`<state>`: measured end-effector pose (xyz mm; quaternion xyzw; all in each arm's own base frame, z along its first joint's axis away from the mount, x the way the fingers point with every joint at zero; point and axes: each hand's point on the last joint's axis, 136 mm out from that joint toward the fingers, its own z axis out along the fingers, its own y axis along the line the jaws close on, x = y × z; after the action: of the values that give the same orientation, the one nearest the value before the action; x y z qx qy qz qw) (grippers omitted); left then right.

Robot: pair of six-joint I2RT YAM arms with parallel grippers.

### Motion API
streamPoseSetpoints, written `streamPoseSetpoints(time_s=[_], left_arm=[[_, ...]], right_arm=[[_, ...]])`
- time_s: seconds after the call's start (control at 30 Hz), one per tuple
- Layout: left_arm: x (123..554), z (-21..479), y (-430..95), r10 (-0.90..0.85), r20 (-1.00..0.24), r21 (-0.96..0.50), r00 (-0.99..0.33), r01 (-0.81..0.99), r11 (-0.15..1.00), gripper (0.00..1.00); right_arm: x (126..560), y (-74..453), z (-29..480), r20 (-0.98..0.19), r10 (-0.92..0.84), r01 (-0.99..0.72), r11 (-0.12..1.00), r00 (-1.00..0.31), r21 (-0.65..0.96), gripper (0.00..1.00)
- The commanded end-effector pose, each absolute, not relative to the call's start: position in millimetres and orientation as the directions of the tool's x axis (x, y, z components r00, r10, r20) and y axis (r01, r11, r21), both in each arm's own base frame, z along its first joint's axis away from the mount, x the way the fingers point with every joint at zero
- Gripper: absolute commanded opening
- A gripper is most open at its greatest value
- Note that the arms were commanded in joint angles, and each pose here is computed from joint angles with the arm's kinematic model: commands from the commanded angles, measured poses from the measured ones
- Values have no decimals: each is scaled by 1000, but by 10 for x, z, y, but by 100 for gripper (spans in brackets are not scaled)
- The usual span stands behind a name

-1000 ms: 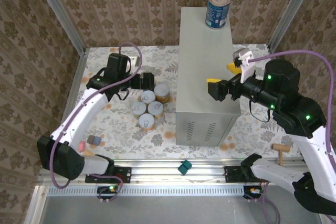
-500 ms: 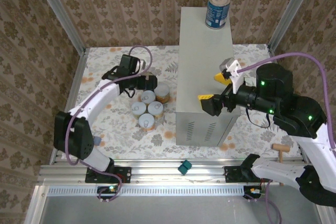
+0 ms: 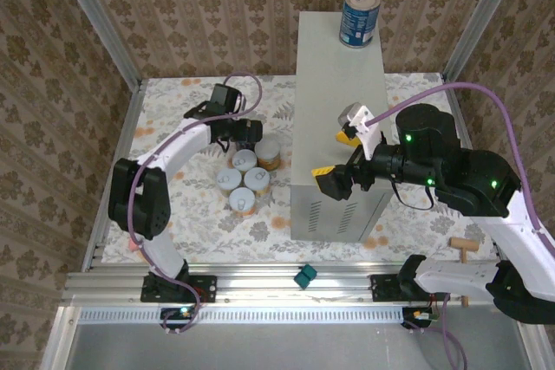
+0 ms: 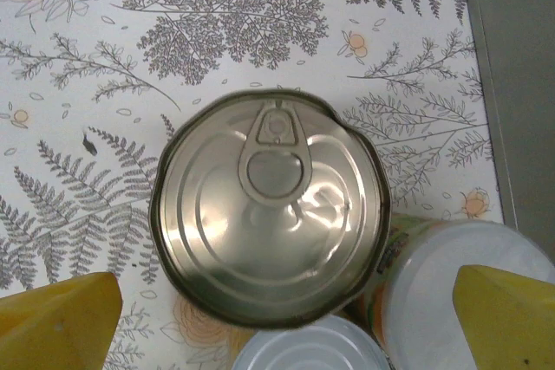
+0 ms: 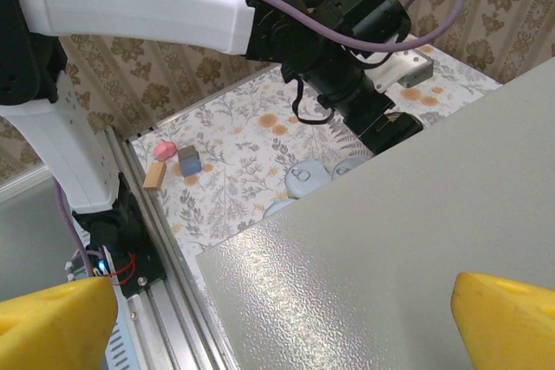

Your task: Place and organize the canned foods onto the counter

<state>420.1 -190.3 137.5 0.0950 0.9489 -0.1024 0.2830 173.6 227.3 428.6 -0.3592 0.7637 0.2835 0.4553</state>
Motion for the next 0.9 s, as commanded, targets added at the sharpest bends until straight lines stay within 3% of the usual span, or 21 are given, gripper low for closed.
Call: streamPoseSetpoints(time_s=[0.0,0.37,0.7,0.87], left_arm=[[4340,1382,-1874,143,-569,-103,-810,242,965,99],[4421,1074,-1904,150,-518,-100,-842,234,967,99],[4436,1028,-1938,157,-509,-109,-846,244,964,82],[4440,1201,-1923,154,-531,-107,-833,246,963,78]], right_arm=[[1732,2255,4302,-898,-308,-804,589,-315,80,100],[1718,2263,4232,-887,-332,-802,594,-320,67,100],[1702,2251,4219,-887,-336,-802,594,-317,62,100],[1694,2240,4213,-887,-337,-801,596,-316,59,100]])
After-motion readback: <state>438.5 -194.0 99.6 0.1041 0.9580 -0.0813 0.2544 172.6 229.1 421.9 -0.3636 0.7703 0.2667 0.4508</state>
